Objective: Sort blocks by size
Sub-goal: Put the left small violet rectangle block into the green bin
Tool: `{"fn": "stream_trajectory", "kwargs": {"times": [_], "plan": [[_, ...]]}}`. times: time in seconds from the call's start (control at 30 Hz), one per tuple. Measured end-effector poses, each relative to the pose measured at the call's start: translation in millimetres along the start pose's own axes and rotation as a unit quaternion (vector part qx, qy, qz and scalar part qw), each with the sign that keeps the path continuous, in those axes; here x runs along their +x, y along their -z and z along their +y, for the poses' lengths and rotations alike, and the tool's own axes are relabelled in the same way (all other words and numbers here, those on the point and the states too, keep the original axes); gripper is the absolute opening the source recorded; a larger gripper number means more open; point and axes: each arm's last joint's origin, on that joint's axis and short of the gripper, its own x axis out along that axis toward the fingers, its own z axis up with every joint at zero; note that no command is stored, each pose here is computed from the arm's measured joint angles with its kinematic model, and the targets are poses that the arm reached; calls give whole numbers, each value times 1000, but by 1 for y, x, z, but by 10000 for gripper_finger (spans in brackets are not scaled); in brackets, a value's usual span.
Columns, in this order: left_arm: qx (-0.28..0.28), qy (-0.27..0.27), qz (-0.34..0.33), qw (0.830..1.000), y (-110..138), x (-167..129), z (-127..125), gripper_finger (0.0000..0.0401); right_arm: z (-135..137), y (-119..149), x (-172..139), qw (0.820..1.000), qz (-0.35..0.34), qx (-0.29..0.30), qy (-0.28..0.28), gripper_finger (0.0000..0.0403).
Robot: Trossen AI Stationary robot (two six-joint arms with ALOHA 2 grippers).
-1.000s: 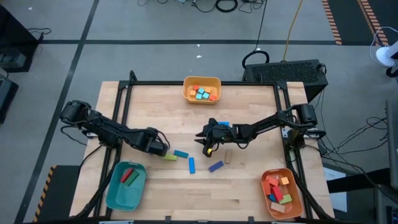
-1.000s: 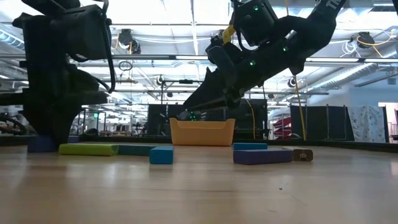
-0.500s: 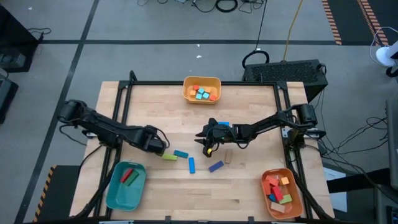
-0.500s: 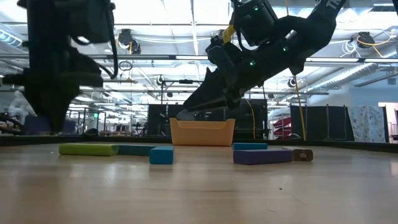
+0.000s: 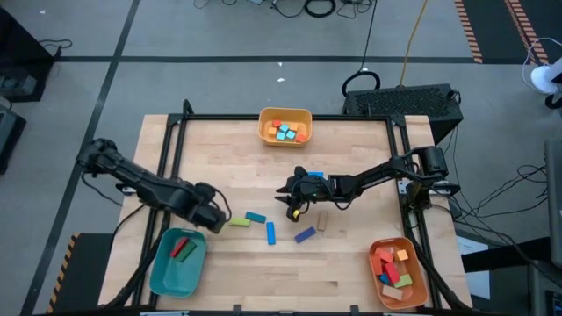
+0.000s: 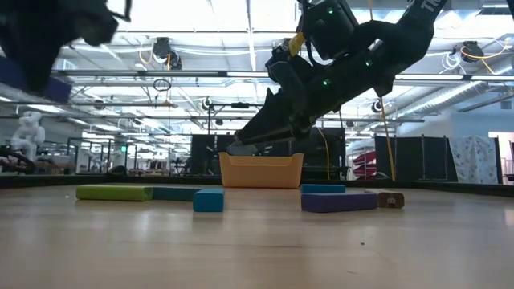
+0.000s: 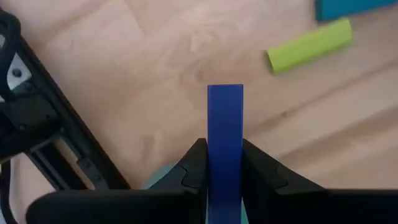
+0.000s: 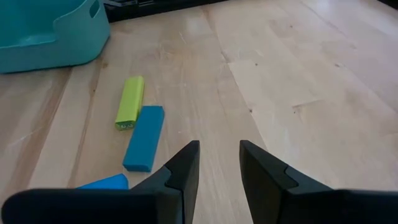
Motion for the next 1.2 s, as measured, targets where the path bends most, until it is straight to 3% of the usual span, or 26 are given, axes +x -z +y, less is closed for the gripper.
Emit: {"fn": "stream_trajectory", "kwargs": {"times": [0.2,0.57,0.9,1.2], "plan": [[30,15,29,999,31,-6,-2,61,-3,-1,0,1000,-2,2,5,98],[7,23,46,999,79,11,2,61,-5,1,0,1000,11,-13,10,98],[24,14,54,998,96,51,-4,61,-5,1,0,1000,10,-10,10,99],[28,0,72,997,97,74,3,61,-5,0,1,1000,6,-12,9,107]]}}
